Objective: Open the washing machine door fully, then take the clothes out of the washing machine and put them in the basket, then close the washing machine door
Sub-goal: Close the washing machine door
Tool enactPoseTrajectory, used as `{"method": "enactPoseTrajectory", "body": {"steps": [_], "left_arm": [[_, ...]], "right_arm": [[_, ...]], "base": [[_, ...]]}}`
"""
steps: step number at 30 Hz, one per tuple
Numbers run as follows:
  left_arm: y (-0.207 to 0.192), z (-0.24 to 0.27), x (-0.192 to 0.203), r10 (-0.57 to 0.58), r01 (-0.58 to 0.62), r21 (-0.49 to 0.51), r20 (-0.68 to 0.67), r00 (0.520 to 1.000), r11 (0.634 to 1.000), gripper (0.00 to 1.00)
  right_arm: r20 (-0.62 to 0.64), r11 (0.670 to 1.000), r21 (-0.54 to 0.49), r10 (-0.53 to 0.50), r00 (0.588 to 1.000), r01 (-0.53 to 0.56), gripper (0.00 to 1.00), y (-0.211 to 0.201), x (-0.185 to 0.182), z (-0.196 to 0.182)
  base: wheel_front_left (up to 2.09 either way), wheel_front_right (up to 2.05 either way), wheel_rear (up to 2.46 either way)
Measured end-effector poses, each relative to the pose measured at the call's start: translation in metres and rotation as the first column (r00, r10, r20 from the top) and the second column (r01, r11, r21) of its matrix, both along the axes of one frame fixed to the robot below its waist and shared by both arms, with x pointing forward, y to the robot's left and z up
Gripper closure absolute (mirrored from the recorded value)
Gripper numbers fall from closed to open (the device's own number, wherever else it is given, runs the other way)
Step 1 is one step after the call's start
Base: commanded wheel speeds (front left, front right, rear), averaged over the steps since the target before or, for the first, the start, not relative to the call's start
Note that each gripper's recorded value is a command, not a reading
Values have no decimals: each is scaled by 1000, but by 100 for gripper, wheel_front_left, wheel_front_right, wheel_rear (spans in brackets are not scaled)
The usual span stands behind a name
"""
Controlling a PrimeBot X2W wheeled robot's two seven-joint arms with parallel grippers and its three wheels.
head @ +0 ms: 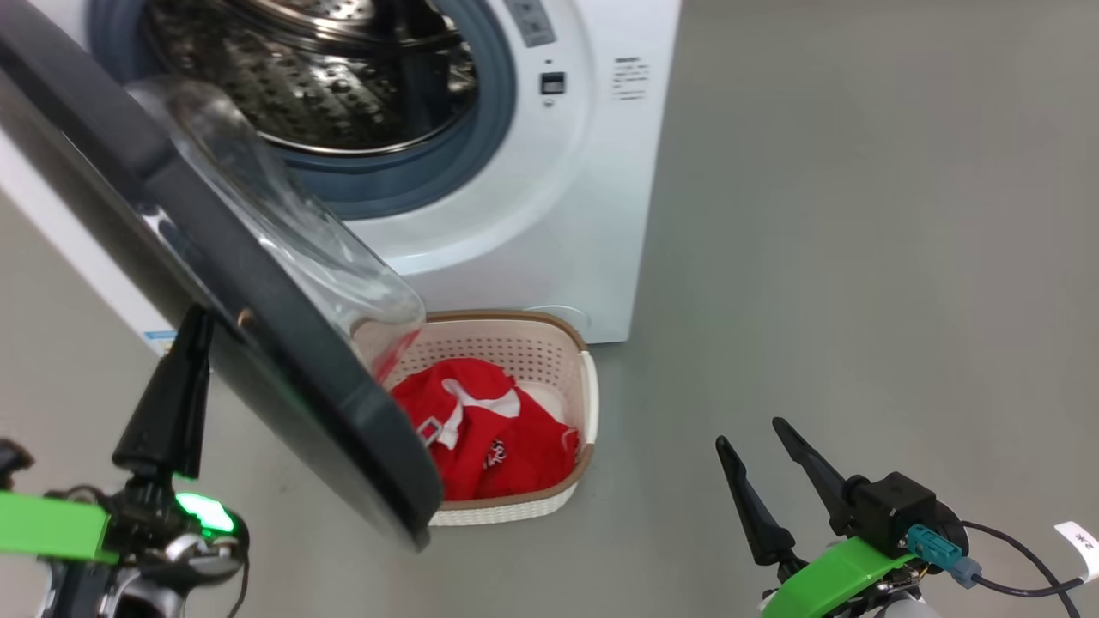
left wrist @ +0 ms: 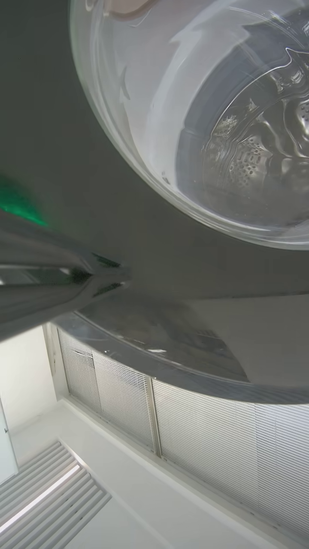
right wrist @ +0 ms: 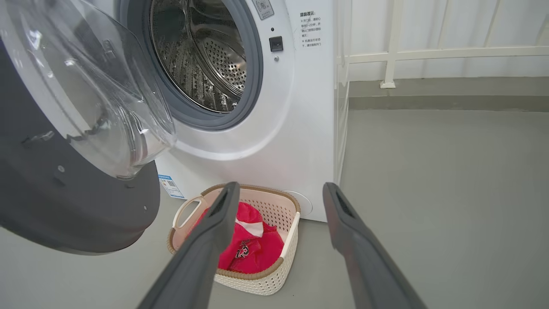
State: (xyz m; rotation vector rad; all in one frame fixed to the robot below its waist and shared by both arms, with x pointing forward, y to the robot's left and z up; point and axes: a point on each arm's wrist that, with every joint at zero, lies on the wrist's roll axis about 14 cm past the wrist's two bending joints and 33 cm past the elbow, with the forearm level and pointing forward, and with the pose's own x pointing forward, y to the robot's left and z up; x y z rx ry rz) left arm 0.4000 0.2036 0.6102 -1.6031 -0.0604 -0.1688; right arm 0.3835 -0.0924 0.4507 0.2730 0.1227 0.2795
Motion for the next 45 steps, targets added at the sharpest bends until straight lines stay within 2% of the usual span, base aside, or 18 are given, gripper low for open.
{"method": "enactPoseTrajectory", "body": {"steps": [20,45], "left_arm": [[-67,-1,71,-160,160,-71,6,987,984,100],[-96,3,182,-115,117,-96,26,993,989,100]], "right_arm": [[-17,987,-30,-160,987,159,0,-55,-13,-6],[-59,982,-66,-180,982,176,0,-65,10,-25]], "base": [[0,0,0],[0,0,0]]}}
